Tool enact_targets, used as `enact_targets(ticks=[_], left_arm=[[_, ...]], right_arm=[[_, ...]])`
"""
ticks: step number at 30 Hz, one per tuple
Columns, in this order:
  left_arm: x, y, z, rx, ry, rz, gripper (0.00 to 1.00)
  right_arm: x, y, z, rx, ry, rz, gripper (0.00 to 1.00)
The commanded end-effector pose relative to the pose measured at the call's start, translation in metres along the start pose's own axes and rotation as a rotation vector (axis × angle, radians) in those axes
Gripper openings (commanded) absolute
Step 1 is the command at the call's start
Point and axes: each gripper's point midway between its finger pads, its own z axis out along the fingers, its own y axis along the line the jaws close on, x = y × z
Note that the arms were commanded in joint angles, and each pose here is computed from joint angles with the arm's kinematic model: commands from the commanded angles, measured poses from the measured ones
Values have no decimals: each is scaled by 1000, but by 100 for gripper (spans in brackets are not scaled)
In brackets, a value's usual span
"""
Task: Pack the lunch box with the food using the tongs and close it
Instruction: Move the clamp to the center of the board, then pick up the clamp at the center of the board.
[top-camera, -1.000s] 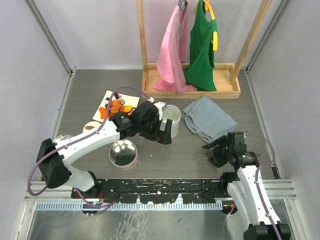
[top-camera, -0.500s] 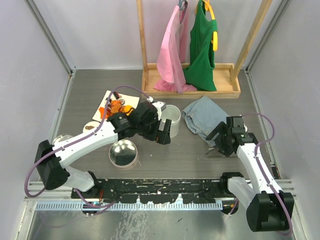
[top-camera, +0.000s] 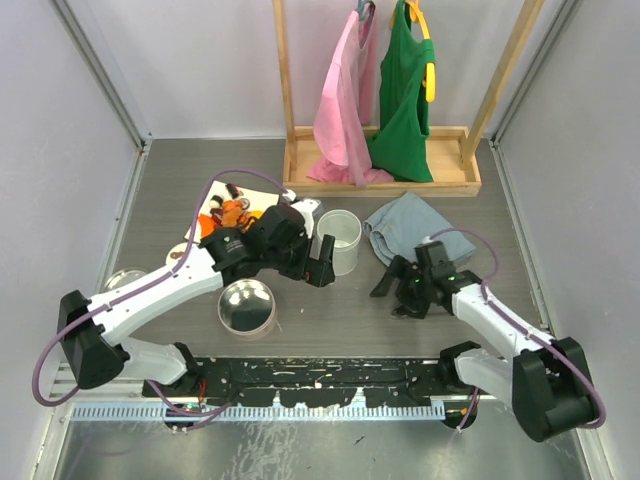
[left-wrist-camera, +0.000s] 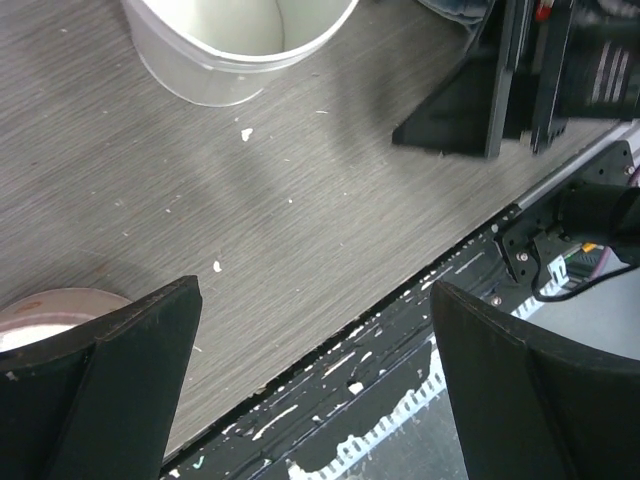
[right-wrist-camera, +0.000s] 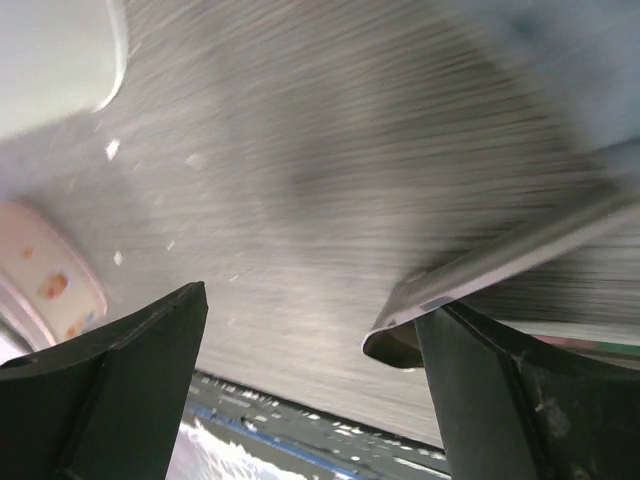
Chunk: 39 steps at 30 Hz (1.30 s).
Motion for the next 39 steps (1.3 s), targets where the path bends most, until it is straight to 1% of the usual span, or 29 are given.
enact_targets(ticks=[1,3,4,6,8,10,12,14,16,18,21,23,25,27,30,32,34,36,37,39], left_arm=[[-14,7,-15,-42,-90,6,98],[-20,8,-28,-45,-135,-6,98],[-21,9,-33,-46,-153,-11,98],[-20,14,-39,-60,-172,-18,98],[-18,18,-45,-66,-188,-22,98],[-14,20,-49,-63,-194,-17,98],[-11,20,-51,-50,-194,-5,98],[-9,18,-52,-30,-195,15,98],[-11,13,-52,5,-213,44,98],[-15,2,-50,73,-236,100,98],[-20,-18,-46,180,-245,226,98],[-21,-31,-41,246,-218,301,98],[-18,-47,-32,315,-172,376,98],[-16,-64,-25,358,-151,463,98],[-15,-84,-6,377,-112,574,98],[-10,-97,6,390,-69,646,98],[5,-108,17,412,-9,764,99],[20,-117,29,407,43,888,98],[25,-123,36,402,70,934,98],[39,-130,50,398,150,996,98]], right_arm=[[24,81,1,-249,21,-25,89],[37,106,-2,-271,28,-36,90],[44,116,-3,-277,33,-67,90],[53,126,-7,-252,37,-105,91],[57,127,-10,-221,27,-117,92],[59,129,-15,-242,23,-123,92],[53,128,-22,-237,-14,-126,92],[39,120,-33,-185,-89,-126,92],[19,108,-49,-120,-202,-130,92],[-8,90,-70,-35,-354,-116,93],[-43,64,-106,66,-567,-98,96],[-63,47,-134,122,-696,-78,99],[-80,32,-158,180,-791,-50,100],[-95,15,-179,256,-847,-12,100],[-115,2,-187,293,-827,-19,100],[-123,-7,-178,287,-738,-13,100],[-130,-17,-173,266,-660,19,100],[-137,-30,-172,232,-621,68,100],[-140,-40,-173,238,-614,111,100],[-141,-47,-166,244,-589,164,100]])
